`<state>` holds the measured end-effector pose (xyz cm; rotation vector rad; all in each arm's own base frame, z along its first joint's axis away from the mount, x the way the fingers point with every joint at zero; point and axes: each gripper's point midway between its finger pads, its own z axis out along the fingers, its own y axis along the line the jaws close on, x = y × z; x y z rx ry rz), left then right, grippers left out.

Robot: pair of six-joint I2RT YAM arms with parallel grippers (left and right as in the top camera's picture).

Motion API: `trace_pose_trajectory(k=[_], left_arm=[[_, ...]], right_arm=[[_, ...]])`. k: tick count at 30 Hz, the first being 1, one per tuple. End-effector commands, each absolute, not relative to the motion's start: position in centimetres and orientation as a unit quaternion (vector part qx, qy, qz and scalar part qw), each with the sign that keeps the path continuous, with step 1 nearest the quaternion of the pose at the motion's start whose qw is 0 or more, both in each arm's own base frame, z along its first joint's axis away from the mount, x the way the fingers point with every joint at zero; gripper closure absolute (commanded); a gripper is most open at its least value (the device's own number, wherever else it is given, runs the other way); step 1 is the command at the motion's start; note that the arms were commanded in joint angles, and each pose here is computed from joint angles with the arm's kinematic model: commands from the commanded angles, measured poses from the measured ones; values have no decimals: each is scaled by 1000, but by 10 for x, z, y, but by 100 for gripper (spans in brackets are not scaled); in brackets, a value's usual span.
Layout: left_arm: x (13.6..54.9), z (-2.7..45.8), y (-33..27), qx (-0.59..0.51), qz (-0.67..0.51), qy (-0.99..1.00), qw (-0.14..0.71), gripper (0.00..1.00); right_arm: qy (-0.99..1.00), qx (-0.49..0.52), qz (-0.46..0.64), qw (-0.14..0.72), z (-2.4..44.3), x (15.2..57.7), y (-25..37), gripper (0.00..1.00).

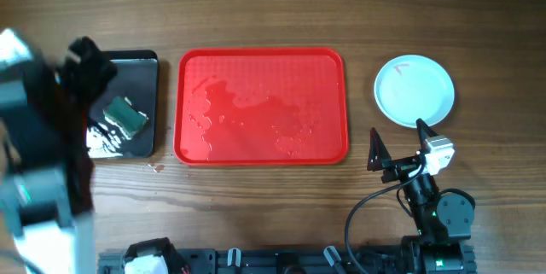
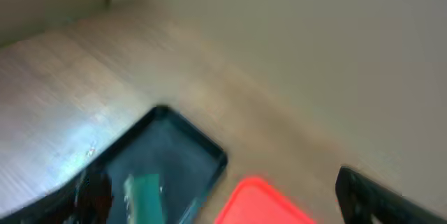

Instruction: Clean dirty plates on tray and stack at the side

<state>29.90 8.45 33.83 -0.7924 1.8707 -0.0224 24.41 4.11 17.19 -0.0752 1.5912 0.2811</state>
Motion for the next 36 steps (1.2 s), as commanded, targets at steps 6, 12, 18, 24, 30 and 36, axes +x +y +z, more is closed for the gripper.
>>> trace_pose_trajectory(k=[6,12,18,24,30,36], left_arm=[[248,188,36,-232,-79,766,595,0],[241,168,19,-177,-80,735,650,0],[244,160,6,-111,-77,729,671,0],[245,157,-3,-68,-75,733,672,0],[245,157,-3,-69,-75,734,672,0],[245,157,-3,-70,-73,733,672,0]], right_arm=[[710,-29,124,692,173,244,40,0],[710,-29,124,693,173,244,40,0],[710,-29,124,692,173,244,40,0],[710,-29,123,692,173,244,40,0],[710,-29,124,692,173,244,40,0],[710,-29,124,692,173,244,40,0]])
